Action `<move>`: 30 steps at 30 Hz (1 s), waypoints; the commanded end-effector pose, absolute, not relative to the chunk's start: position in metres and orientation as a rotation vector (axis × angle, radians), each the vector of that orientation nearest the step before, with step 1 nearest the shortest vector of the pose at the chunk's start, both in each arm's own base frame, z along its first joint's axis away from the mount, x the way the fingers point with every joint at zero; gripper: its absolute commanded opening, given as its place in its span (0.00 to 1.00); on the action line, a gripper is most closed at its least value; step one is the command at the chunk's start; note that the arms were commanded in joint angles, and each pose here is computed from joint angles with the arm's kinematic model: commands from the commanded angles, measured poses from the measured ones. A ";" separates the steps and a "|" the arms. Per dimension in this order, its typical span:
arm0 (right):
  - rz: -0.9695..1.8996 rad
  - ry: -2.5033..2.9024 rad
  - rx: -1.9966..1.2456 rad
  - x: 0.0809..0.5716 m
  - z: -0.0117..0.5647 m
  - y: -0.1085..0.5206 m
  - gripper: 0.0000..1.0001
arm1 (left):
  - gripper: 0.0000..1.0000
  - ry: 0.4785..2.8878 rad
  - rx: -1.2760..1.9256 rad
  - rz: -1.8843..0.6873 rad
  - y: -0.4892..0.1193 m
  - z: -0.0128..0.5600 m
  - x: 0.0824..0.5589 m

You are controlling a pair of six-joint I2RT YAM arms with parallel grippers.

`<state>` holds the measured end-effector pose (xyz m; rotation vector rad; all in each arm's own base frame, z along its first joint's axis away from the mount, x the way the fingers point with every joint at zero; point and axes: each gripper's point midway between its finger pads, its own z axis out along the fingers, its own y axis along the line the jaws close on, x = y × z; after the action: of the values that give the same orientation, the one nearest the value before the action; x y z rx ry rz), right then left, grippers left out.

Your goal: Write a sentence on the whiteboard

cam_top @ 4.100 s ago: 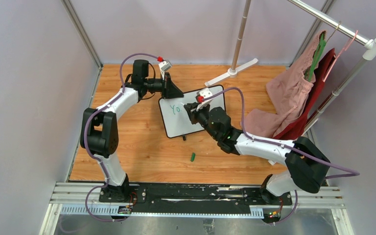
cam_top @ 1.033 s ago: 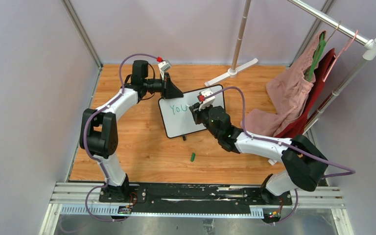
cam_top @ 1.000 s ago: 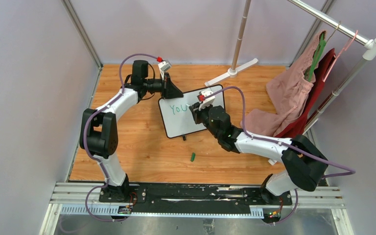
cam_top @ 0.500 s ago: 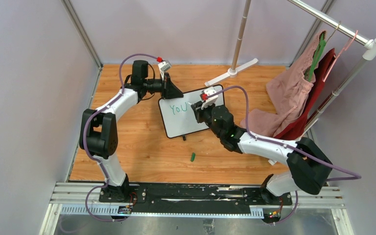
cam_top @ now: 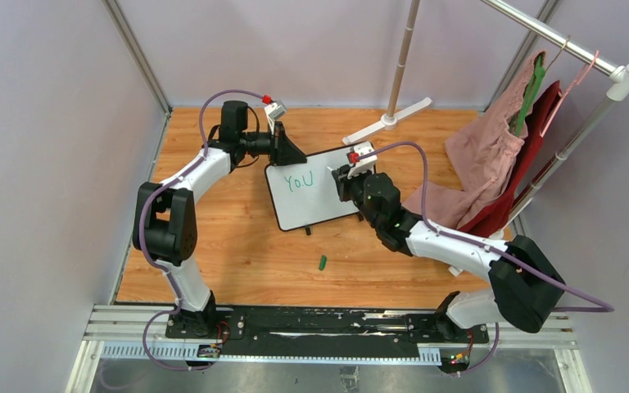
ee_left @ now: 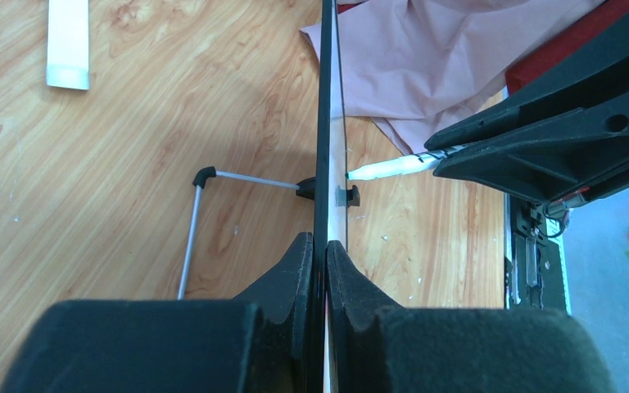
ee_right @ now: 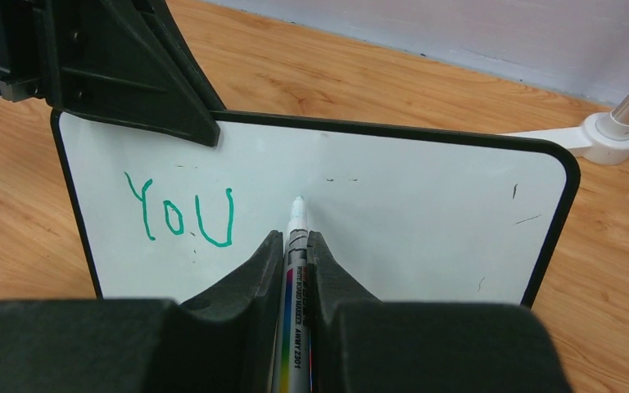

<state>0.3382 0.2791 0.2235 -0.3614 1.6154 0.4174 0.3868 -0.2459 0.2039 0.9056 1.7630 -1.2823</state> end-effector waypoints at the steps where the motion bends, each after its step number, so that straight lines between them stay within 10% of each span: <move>1: 0.389 1.610 -0.327 0.348 0.227 0.272 0.00 | 0.00 1.788 0.902 -1.278 -0.245 0.200 0.379; 30: 0.469 1.699 -0.420 0.333 0.192 0.293 0.00 | 0.00 1.788 0.890 -1.285 -0.246 0.203 0.379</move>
<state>0.3398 0.2916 0.2116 -0.4008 1.6476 0.4579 0.3869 -0.2456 0.2038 0.8913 1.7731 -1.2818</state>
